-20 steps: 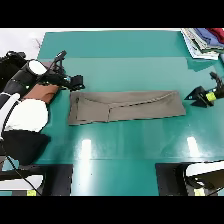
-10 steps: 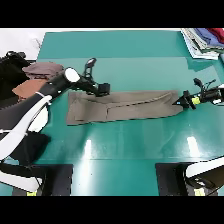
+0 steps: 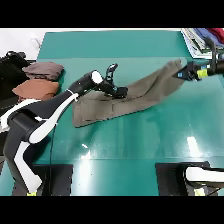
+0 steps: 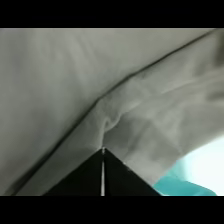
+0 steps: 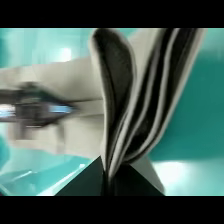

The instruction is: Fold the shirts.

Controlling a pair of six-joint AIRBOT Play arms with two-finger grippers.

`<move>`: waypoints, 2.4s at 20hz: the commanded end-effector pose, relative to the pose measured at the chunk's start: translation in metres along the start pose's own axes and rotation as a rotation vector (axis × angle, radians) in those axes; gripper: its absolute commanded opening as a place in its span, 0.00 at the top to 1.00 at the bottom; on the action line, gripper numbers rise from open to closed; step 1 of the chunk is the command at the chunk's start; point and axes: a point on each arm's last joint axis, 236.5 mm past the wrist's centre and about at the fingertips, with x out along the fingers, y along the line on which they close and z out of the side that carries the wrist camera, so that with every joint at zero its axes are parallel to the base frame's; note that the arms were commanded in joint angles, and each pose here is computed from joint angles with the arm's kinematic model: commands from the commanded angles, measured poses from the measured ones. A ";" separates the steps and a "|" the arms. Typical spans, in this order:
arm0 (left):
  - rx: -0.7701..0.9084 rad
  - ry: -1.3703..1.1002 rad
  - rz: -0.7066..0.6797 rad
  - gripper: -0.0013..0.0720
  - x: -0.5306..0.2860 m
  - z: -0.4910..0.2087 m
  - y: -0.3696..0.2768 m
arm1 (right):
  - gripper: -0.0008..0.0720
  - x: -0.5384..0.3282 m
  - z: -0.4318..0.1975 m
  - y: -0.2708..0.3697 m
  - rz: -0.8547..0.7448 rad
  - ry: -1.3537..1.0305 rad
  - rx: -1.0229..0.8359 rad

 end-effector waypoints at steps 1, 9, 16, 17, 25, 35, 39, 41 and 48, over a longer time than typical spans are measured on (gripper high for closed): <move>-0.038 0.018 -0.008 0.94 0.020 -0.003 0.002 | 0.97 -0.005 0.004 0.093 0.064 -0.021 -0.145; -0.073 0.021 -0.006 0.94 0.016 0.001 0.008 | 0.97 0.017 -0.009 0.186 0.161 -0.007 -0.302; 0.062 -0.148 0.158 0.94 -0.136 0.077 0.039 | 0.97 0.042 -0.023 0.241 0.240 -0.024 -0.380; 0.074 -0.199 0.206 0.94 -0.173 0.089 0.050 | 0.97 0.052 -0.028 0.256 0.265 -0.025 -0.395; 0.111 -0.558 0.408 0.94 -0.394 0.114 0.060 | 0.46 0.211 -0.130 0.362 0.463 0.099 -0.422; 0.108 -0.529 0.367 0.94 -0.389 0.105 0.050 | 0.36 0.161 -0.065 0.066 -0.128 0.184 -0.189; 0.123 -0.522 0.327 0.94 -0.386 0.105 0.041 | 0.17 0.173 -0.079 -0.027 -0.105 0.283 0.124; 0.122 -0.514 0.328 0.94 -0.385 0.103 0.041 | 0.17 0.199 -0.083 -0.026 -0.027 0.301 0.192; 0.119 -0.513 0.310 0.94 -0.383 0.103 0.038 | 0.30 0.289 -0.111 0.032 0.120 0.411 0.137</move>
